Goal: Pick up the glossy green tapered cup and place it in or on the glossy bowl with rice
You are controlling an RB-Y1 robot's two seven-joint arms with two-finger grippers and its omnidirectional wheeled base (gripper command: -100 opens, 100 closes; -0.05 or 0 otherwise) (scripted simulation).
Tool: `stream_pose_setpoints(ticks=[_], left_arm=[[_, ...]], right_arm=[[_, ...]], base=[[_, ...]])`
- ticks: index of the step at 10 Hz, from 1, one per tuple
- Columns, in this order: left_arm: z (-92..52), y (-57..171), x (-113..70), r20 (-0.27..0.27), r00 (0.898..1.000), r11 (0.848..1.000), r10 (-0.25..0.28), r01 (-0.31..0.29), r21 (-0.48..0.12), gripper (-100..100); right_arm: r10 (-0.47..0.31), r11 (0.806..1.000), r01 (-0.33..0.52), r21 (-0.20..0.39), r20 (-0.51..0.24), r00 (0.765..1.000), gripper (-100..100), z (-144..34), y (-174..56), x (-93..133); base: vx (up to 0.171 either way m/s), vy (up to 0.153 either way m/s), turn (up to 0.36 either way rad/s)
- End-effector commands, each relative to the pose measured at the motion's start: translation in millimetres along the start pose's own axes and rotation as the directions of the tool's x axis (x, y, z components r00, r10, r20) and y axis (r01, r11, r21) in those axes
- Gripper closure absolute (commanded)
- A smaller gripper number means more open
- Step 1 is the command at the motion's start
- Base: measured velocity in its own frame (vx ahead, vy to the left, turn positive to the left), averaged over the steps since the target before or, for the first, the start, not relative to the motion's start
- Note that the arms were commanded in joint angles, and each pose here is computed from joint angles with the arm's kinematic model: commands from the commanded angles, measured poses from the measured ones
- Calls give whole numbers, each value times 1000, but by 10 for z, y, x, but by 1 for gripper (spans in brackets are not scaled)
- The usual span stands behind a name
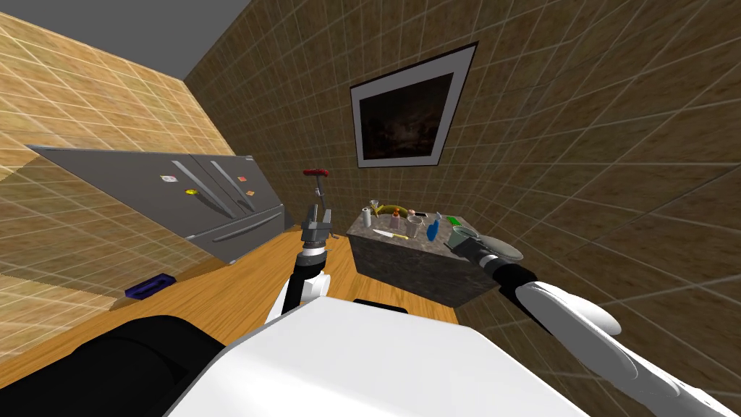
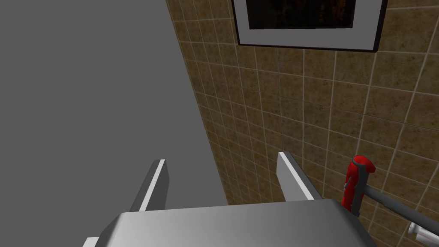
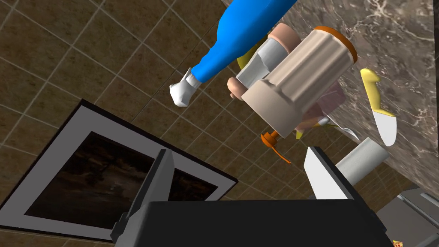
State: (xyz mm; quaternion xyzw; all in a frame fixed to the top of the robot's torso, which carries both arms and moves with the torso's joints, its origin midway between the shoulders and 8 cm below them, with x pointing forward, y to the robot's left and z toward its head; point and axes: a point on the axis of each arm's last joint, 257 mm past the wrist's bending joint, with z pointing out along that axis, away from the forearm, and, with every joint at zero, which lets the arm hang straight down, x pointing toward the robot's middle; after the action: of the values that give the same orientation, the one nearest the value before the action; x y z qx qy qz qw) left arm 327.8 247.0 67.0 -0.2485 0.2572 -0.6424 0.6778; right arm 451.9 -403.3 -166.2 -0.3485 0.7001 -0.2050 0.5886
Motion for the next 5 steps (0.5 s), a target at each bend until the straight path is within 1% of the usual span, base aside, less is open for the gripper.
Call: stream_pose_setpoints(ticks=[1, 2, 3, 4, 5], left_arm=[[0, 0, 0, 0, 1000, 1000, 0, 0, 0, 0], [0, 0, 0, 0, 1000, 1000, 0, 0, 0, 0], [0, 0, 0, 0, 1000, 1000, 0, 0, 0, 0], [0, 0, 0, 0, 1000, 1000, 0, 0, 0, 0], [0, 0, 0, 0, 1000, 1000, 0, 0, 0, 0]], right_arm=[[-63, 997, 62, -36, -24, 998, -100, -54, -67, 13], [-69, 996, 66, -62, -39, 997, -100, -59, -12, 54], [-69, 995, 66, -71, -44, 997, -100, -61, 9, 69], [-127, 988, 121, -98, -61, 990, -100, -113, -64, 75], [-128, 986, 119, -119, -74, 989, -100, -122, -13, 114]], base=[[-4, 1, 108], [-2, -4, 42], [0, -3, -16], [1, -2, 93], [2, -8, 63]])
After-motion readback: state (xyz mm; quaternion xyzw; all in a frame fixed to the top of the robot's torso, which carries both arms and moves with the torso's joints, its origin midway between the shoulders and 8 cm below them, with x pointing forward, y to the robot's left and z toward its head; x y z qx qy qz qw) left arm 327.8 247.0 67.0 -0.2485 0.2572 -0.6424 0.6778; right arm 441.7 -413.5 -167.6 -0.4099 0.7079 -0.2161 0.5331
